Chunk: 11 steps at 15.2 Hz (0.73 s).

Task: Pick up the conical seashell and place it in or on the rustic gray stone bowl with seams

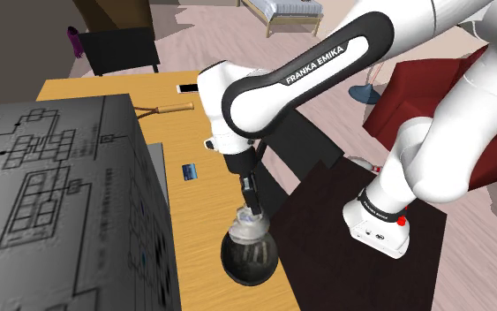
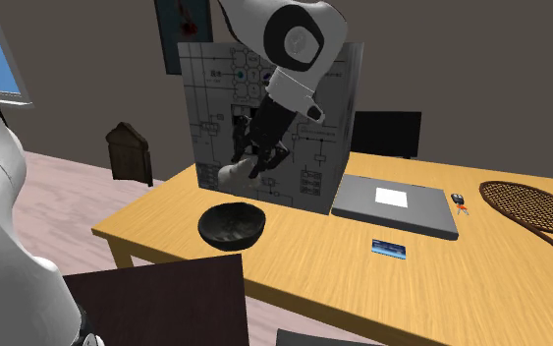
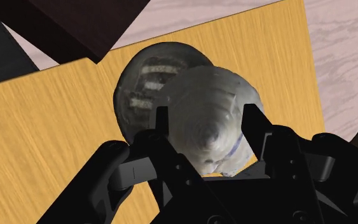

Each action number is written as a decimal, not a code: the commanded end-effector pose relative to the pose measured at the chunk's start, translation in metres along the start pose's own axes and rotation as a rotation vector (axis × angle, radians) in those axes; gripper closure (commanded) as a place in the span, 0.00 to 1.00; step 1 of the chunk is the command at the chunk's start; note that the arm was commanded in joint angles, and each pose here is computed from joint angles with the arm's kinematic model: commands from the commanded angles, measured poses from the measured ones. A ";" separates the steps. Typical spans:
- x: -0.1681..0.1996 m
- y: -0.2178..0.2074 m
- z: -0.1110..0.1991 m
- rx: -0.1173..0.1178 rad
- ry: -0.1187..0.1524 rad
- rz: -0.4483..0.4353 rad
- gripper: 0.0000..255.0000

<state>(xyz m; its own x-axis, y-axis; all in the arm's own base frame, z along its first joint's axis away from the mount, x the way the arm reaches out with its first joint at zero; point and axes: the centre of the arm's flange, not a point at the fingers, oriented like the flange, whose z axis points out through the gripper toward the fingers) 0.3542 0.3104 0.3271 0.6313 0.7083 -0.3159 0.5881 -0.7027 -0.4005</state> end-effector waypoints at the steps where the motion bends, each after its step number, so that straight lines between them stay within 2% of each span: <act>1: -0.013 -0.022 0.010 0.000 0.001 0.001 1.00; 2: -0.018 -0.030 0.013 0.000 0.001 0.001 1.00; 11: -0.003 -0.011 0.054 0.000 0.001 0.001 1.00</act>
<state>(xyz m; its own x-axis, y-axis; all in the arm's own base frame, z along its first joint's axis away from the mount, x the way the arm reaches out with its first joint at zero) 0.3191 0.3199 0.2919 0.6319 0.7075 -0.3165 0.5872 -0.7036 -0.4002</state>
